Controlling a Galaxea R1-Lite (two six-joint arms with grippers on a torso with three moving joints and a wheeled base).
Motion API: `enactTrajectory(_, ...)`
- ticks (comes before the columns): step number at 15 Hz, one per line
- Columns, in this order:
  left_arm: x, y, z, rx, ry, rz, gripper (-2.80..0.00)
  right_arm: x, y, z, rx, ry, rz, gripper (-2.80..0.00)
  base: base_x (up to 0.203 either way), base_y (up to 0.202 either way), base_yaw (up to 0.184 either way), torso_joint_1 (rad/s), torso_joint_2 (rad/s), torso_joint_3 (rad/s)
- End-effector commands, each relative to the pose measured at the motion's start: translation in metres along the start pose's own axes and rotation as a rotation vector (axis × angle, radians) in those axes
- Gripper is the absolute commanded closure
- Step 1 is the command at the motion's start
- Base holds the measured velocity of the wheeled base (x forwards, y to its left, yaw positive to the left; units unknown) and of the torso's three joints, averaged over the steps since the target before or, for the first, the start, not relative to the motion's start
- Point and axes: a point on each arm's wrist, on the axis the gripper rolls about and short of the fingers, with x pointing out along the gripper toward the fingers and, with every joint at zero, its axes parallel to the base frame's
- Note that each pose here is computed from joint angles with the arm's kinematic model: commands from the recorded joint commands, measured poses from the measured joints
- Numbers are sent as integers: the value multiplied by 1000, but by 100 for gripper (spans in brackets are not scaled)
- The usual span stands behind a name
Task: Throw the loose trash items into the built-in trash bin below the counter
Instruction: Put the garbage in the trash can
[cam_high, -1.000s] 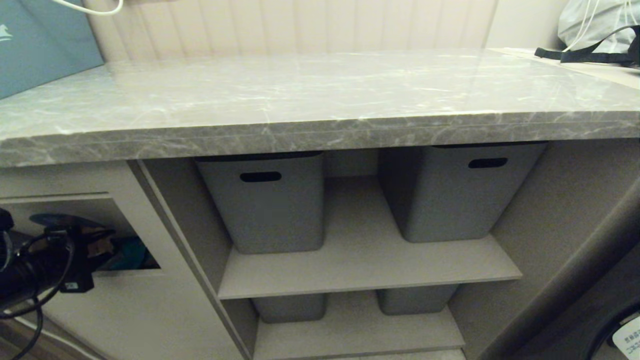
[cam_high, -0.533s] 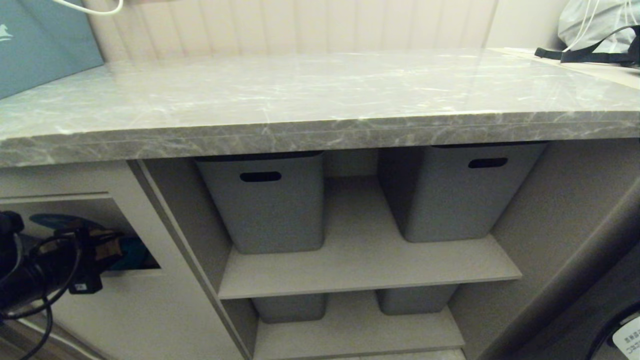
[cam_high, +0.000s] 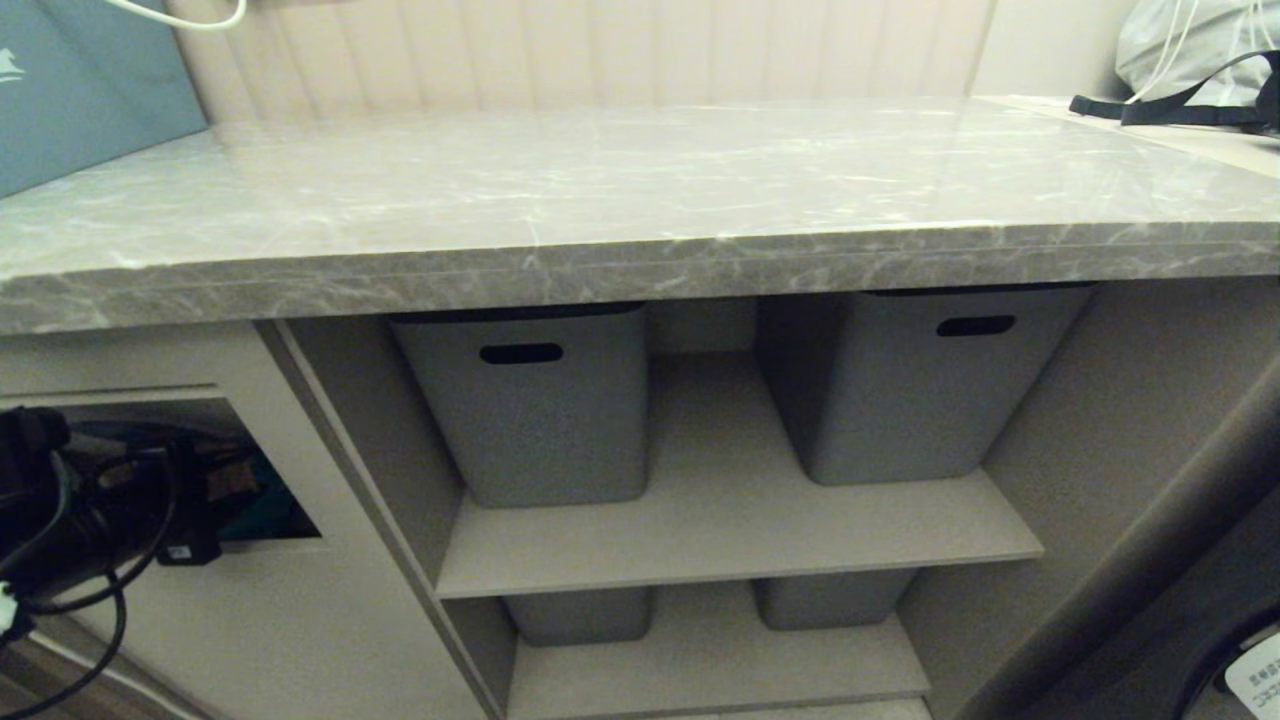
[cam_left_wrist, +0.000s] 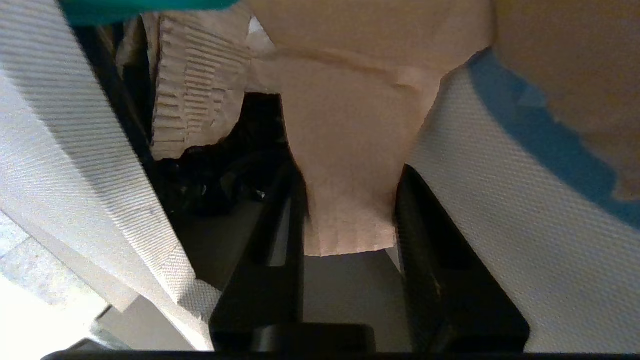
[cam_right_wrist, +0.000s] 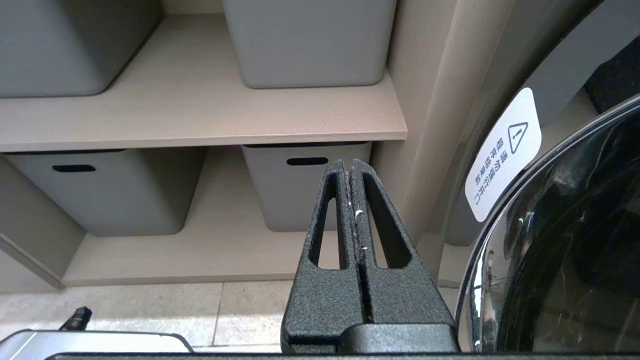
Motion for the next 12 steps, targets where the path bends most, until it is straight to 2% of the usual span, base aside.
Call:
enactTrajectory(1, 3, 1, -1, -7, 9, 1, -280, 0, 0, 0, 0, -1, 0, 0, 0, 0, 0, 0, 0, 0)
enactTrajectory(5, 4, -1, -4, -32, 20, -2, -280, 0, 0, 0, 0, -1, 0, 0, 0, 0, 0, 0, 0, 0)
enactTrajectory(12, 6, -7, -8, -28, 33, -25, -280, 0, 0, 0, 0, -1, 0, 0, 0, 0, 0, 0, 0, 0)
